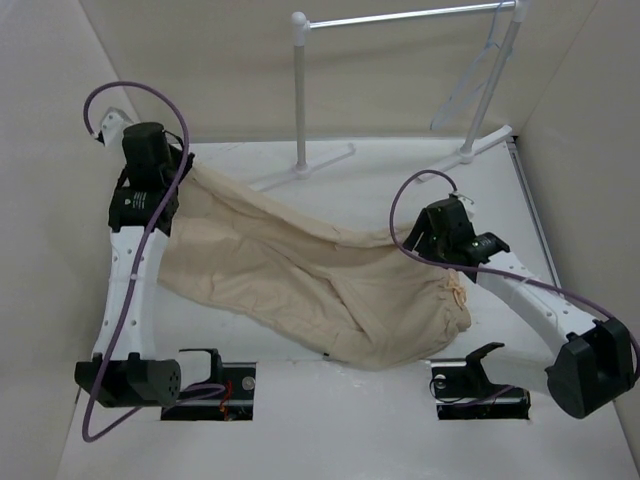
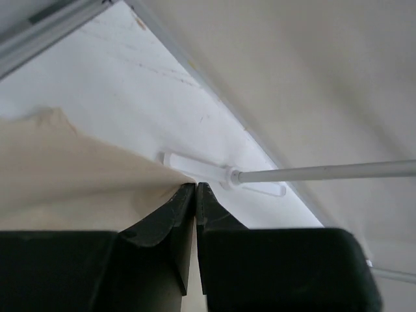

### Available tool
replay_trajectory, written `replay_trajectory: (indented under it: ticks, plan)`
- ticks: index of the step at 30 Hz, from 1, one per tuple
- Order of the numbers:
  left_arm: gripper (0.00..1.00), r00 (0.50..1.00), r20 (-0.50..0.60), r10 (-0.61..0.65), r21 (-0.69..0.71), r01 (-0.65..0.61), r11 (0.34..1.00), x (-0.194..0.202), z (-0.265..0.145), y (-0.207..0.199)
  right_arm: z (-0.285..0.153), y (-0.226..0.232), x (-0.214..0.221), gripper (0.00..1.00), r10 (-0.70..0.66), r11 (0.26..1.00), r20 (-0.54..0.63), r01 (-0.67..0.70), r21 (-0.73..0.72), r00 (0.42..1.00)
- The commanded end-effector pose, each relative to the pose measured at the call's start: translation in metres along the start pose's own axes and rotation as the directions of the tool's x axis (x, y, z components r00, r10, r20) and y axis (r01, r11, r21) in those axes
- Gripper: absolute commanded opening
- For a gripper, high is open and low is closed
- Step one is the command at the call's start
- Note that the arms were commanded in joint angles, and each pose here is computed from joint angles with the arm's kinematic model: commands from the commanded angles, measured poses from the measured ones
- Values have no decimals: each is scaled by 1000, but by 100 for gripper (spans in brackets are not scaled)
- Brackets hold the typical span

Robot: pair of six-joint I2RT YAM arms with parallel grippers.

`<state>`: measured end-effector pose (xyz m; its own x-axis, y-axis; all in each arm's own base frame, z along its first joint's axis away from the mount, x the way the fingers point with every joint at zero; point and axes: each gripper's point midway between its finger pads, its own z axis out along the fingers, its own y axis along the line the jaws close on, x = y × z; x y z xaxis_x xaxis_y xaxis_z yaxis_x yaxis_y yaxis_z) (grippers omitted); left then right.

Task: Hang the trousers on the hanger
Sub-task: Flatten out the trousers at the center of the board.

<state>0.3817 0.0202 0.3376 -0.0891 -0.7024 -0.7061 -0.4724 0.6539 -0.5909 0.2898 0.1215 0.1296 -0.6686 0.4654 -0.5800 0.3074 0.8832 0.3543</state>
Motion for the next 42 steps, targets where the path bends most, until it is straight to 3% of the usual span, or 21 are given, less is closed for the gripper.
replay_trajectory:
  ticks: [1,7,9,11,13,14,15,17,21,23,26,29,32,36,42]
  plan:
    - [5,983,-92,156,-164,-169,972,19,30,29,-4,22,-33,72,14,997,82,-8,-72,997]
    - [6,935,-208,286,-172,-323,931,27,138,4,0,5,-61,76,50,999,127,-47,-20,991]
    - [12,915,-250,316,-155,-360,920,38,188,-7,3,-7,-72,76,81,996,148,-84,8,986]
    - [34,908,-270,320,-161,-370,915,49,231,-6,7,-19,-78,77,103,993,152,-110,38,983]
    - [67,927,-266,262,-204,-320,925,49,254,10,7,-22,-80,77,114,992,148,-121,40,982]
    - [77,937,-266,228,-225,-290,930,46,255,18,4,-21,-81,76,116,992,154,-122,33,981]
    - [80,940,-267,214,-231,-278,933,41,252,22,1,-22,-81,76,112,992,162,-118,33,980]
    - [79,937,-280,207,-226,-274,935,34,235,28,-2,-19,-70,70,93,995,146,-98,26,985]
    - [72,959,-204,195,-212,-238,948,21,184,40,-4,-14,-27,25,45,999,75,-45,0,996]
    - [66,967,-171,189,-201,-222,954,22,162,45,-8,-10,-6,20,20,999,42,-19,-26,999]
    - [65,962,-174,211,-218,-247,944,41,130,60,-14,-1,16,25,-7,998,11,8,-64,1000]
    - [69,947,-176,268,-221,-304,927,66,103,68,-17,8,25,47,-14,995,0,14,-97,1000]
    - [75,921,-222,320,-187,-362,913,101,94,71,-14,17,29,63,-38,993,-20,35,-115,999]
    - [73,866,-326,379,-158,-445,881,137,118,75,-16,29,30,70,-60,986,-30,54,-158,998]
    - [65,837,-285,467,-207,-530,823,123,155,63,-17,29,40,73,-88,982,-51,78,-175,995]
